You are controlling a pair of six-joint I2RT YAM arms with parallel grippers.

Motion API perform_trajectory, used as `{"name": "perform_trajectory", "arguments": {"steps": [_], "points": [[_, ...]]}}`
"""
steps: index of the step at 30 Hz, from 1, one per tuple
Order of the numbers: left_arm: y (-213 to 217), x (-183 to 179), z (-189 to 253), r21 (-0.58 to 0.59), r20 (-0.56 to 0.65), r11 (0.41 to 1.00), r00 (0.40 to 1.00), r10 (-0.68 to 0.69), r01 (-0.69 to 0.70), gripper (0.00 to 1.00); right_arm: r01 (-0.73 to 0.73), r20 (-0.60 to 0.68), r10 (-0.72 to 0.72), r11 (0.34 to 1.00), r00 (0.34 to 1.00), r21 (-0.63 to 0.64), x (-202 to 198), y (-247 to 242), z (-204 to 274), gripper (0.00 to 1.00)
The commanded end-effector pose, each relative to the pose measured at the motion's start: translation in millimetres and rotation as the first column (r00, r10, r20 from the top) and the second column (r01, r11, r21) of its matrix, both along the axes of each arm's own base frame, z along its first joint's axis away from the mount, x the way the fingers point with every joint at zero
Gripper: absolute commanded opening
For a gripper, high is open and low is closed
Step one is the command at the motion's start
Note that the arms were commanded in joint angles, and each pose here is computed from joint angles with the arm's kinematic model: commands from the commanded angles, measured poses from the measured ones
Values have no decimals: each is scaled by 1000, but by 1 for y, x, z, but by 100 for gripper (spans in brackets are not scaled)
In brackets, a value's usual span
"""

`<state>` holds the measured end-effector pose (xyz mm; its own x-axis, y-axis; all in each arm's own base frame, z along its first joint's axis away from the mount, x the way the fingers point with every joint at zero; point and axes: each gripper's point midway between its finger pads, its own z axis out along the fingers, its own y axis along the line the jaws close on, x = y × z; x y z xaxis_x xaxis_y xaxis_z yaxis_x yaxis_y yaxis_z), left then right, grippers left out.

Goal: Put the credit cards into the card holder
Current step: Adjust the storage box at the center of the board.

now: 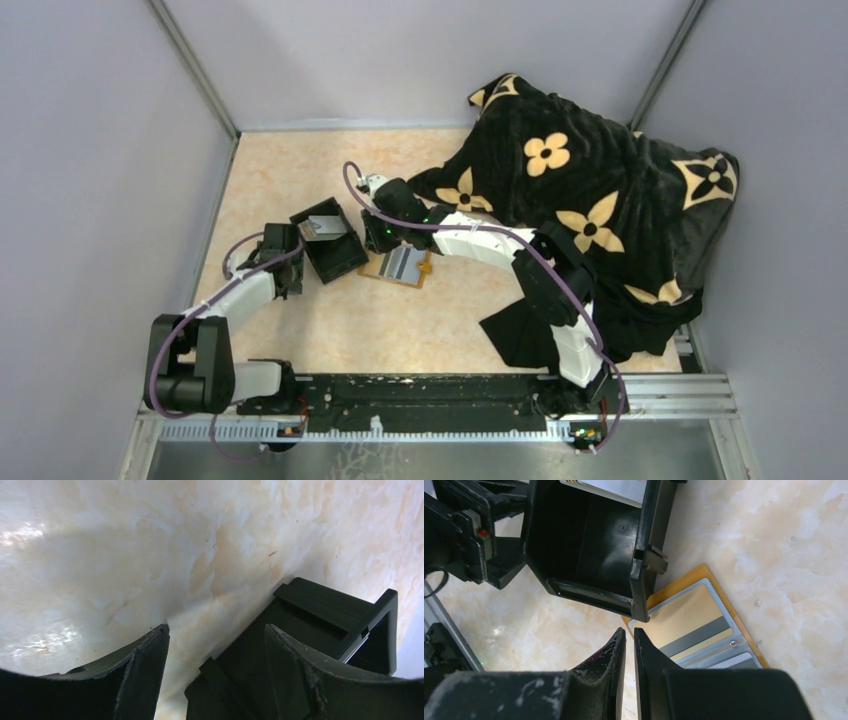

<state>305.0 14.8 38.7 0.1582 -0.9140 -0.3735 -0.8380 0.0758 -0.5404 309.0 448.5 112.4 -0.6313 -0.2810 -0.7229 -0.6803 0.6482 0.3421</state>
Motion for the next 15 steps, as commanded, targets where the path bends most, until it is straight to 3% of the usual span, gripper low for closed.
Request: {"name": "perform_trajectory", "arguments": {"steps": [1,15], "points": [[-22,-2,-10,-102,-5,993,999,-53,53,77,8,73,-9,1000,997,17,7,-2,21,12],[-57,4,-1,-103,16,980,985,-171,172,77,-13,186,20,999,982,-41,24,-2,47,18]]}}
